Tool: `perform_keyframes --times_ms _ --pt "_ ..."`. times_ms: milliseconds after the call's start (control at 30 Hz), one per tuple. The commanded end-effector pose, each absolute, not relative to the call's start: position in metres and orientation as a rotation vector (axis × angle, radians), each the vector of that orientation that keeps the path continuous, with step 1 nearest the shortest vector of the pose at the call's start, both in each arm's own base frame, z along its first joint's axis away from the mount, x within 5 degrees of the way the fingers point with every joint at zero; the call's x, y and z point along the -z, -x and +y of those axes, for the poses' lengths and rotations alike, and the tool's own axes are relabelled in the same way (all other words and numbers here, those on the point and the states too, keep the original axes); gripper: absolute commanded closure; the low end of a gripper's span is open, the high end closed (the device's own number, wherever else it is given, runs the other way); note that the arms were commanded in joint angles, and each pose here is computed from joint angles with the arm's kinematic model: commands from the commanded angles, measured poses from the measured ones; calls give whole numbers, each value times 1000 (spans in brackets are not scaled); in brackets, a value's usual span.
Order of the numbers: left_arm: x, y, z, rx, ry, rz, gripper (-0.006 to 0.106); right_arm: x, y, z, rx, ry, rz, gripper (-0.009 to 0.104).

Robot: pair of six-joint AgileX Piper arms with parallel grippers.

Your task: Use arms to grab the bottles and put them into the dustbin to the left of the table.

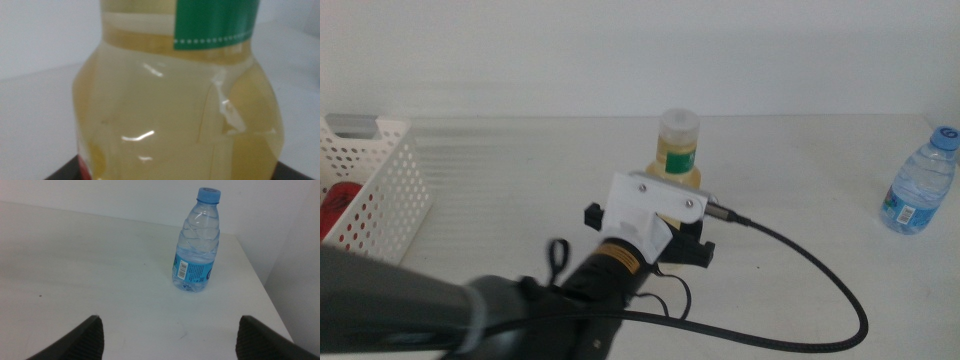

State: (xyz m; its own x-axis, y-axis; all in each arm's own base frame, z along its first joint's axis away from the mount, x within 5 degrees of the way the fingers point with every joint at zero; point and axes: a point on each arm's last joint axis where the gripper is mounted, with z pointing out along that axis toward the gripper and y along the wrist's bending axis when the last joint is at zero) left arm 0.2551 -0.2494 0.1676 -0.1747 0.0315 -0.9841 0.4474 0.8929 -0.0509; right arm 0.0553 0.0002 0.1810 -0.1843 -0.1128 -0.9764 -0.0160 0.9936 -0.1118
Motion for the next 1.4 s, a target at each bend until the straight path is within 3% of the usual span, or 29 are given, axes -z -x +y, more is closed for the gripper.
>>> perform_keyframes --times_ms 0,233,600,733,833,1000,1133,1367 --pt "-232 -247 -242 428 -323 1517 106 -192 -54 -1 113 98 1643 25" --pt "-297 -223 -217 426 -375 1484 106 -192 -54 -1 113 98 1643 25" --pt "-342 -202 -179 285 -375 1457 106 -192 -54 -1 113 98 1643 25" --pt "-346 -203 -171 362 -447 1489 106 -192 -54 -1 113 98 1643 25" --pt "-345 -215 -158 442 -387 1574 106 -192 -54 -1 113 98 1643 25" --pt "-349 -235 -132 442 -368 1773 106 -192 -54 -1 113 98 1643 25" --pt "-363 -246 -102 394 -241 1972 106 -192 -54 -1 113 98 1643 25" --pt "-388 -254 -49 217 -97 2236 106 -192 -54 -1 113 98 1643 25"
